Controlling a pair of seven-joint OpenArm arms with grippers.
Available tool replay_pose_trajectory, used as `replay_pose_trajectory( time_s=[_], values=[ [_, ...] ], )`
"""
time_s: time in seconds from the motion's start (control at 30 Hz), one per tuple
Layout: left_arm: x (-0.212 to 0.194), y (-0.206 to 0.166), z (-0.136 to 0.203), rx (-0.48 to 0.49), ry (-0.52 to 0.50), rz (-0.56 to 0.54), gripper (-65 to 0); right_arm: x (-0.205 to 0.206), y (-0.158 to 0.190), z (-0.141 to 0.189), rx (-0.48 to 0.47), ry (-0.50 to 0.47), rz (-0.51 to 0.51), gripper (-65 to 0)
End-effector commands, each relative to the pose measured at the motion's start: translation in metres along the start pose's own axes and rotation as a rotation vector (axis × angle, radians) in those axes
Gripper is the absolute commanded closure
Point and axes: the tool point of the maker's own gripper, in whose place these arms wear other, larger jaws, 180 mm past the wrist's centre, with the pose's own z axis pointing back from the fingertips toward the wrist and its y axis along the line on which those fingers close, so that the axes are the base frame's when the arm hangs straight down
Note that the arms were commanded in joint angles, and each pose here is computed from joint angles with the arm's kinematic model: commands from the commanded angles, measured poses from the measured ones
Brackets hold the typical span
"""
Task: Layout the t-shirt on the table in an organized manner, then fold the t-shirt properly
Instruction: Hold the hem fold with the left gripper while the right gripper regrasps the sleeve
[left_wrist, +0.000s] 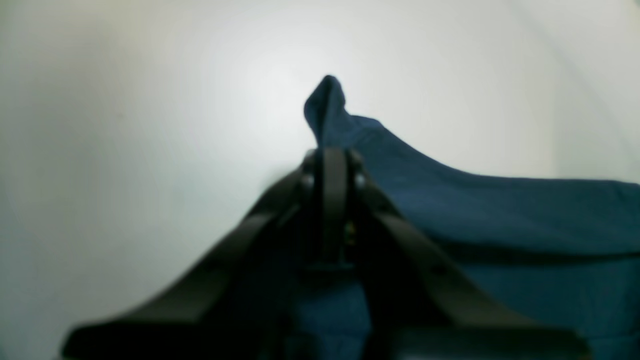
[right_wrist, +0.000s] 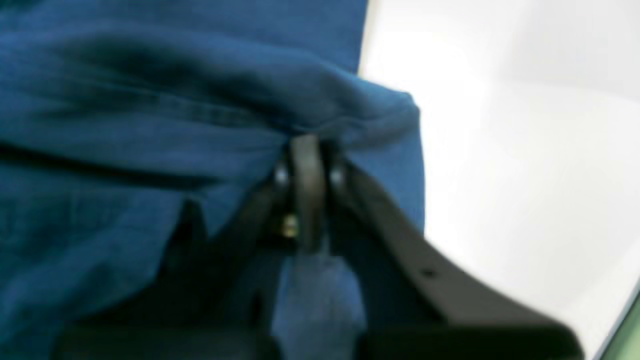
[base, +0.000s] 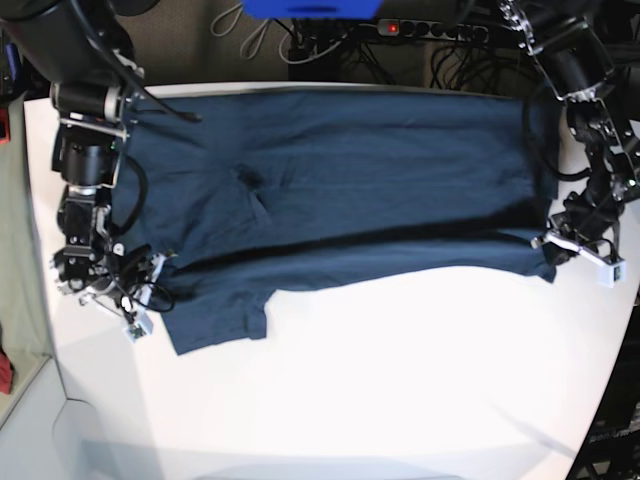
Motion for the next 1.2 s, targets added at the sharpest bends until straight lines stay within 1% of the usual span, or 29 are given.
replay_pose_trajectory(
  time_s=[0.0,0.07,0.17,0.23,0.33,0.43,0.63,0.73,0.83,0.97,1.03,1.07,1.17],
  values=[
    [0.022,0.0,0.004,-0.006,-0.059,-0.014,0.0,-0.004,-0.012,0.004,-0.034,0.046,0.023,0.0],
    [0.021,-0.001,0.004,-0.007,-0.055,-0.013,0.0,-0.002,-0.014,0.006,-0.04,0.041,0.025,0.0],
    [0.024,-0.002,0.005,-0.011,-0.062,-0.016,0.0,0.014,-0.028,0.02,-0.093,-0.008,0.046,0.0],
    [0.024,-0.003,0.005,-0.013,-0.064,-0.015,0.0,0.012,-0.03,0.027,-0.117,0.001,0.062,0.0],
    [0.026,-0.002,0.006,-0.01,-0.067,-0.017,0.0,0.022,-0.037,0.043,-0.17,-0.008,0.089,0.0],
    [0.025,-0.002,0.006,-0.012,-0.067,-0.015,0.0,0.022,-0.039,0.06,-0.219,-0.011,0.117,0.0],
    [0.026,-0.004,0.006,-0.016,-0.07,-0.015,0.0,0.023,-0.028,0.083,-0.272,-0.028,0.155,0.0],
    [0.034,-0.007,0.01,-0.017,-0.093,-0.034,0.0,0.018,-0.026,0.097,-0.306,-0.023,0.175,0.0],
    [0.032,-0.009,0.013,-0.027,-0.096,-0.029,0.0,0.014,-0.017,0.104,-0.314,-0.027,0.186,0.0],
    [0.03,-0.01,0.012,-0.042,-0.095,-0.008,0.0,0.011,-0.013,0.103,-0.307,-0.019,0.193,0.0],
    [0.029,-0.01,0.012,-0.043,-0.094,-0.006,0.0,0.021,-0.011,0.098,-0.294,-0.035,0.181,0.0],
    [0.029,-0.01,0.012,-0.043,-0.094,-0.006,0.0,0.029,-0.015,0.094,-0.291,-0.038,0.172,-1.5],
    [0.029,-0.01,0.012,-0.042,-0.093,-0.007,0.0,0.039,-0.03,0.077,-0.262,-0.013,0.131,-12.4]
  ],
)
